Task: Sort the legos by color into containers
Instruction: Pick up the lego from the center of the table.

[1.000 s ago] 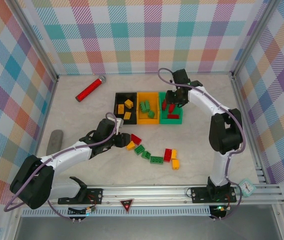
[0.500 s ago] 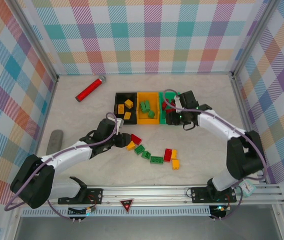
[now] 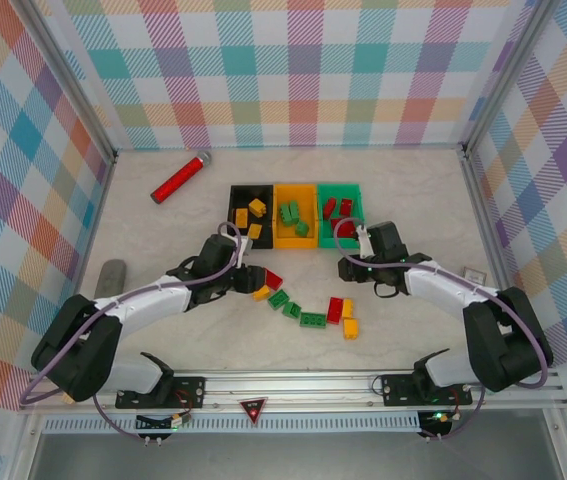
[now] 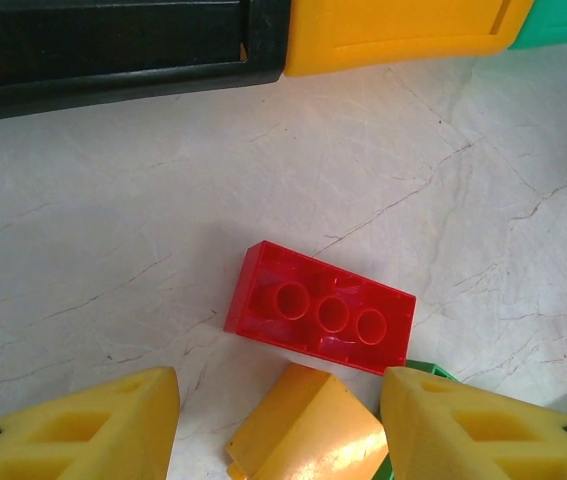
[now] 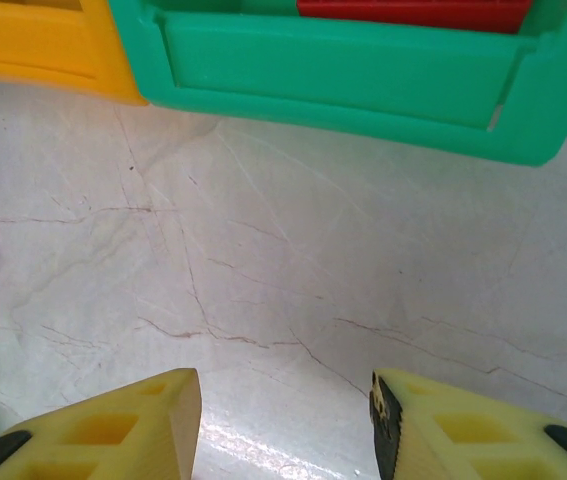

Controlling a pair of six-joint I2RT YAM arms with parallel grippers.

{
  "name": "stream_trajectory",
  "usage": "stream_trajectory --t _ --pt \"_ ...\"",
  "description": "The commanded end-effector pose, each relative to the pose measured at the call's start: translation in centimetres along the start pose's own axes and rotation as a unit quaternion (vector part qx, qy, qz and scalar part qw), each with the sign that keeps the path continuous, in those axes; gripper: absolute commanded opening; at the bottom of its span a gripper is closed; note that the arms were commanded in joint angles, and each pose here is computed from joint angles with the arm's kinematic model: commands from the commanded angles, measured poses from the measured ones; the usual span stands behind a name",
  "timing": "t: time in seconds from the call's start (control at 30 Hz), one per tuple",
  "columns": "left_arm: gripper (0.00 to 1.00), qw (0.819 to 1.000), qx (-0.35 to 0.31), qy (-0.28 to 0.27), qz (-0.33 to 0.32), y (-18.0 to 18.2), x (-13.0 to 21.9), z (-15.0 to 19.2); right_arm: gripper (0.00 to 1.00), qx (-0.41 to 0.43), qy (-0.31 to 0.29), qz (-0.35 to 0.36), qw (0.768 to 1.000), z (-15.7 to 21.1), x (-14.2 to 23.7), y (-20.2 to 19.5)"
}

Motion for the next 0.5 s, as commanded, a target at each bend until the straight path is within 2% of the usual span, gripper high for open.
stream_trajectory --t 0.0,0.33,0.47 --pt "0.56 1.0 -0.012 0.004 0.012 -0.6 -0.2 -0.7 0.5 0.009 -0.065 -0.014 0.998 -2.2 0.8 0.8" --pt "0.58 0.998 -0.03 0.049 0.014 -1.2 -2.0 -0.2 0.51 0.006 -0.065 -0.01 0.998 -2.2 0.9 0.8" --pt "0.6 0.998 -0.044 0.049 0.0 -1.5 -2.7 -0.8 0.51 0.005 -0.062 -0.016 0.998 -2.4 0.8 0.9"
Point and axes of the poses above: each hand's point on the last joint's axis, 136 mm out from that joint toward the fingers, its own x axis back along the fingers, its own y axis along the line the jaws close on, z = x × y, the point moved 6 cm from there along x, back along the fingers, and after that the axes turned 8 degrees about x, right-handed, at the moved point
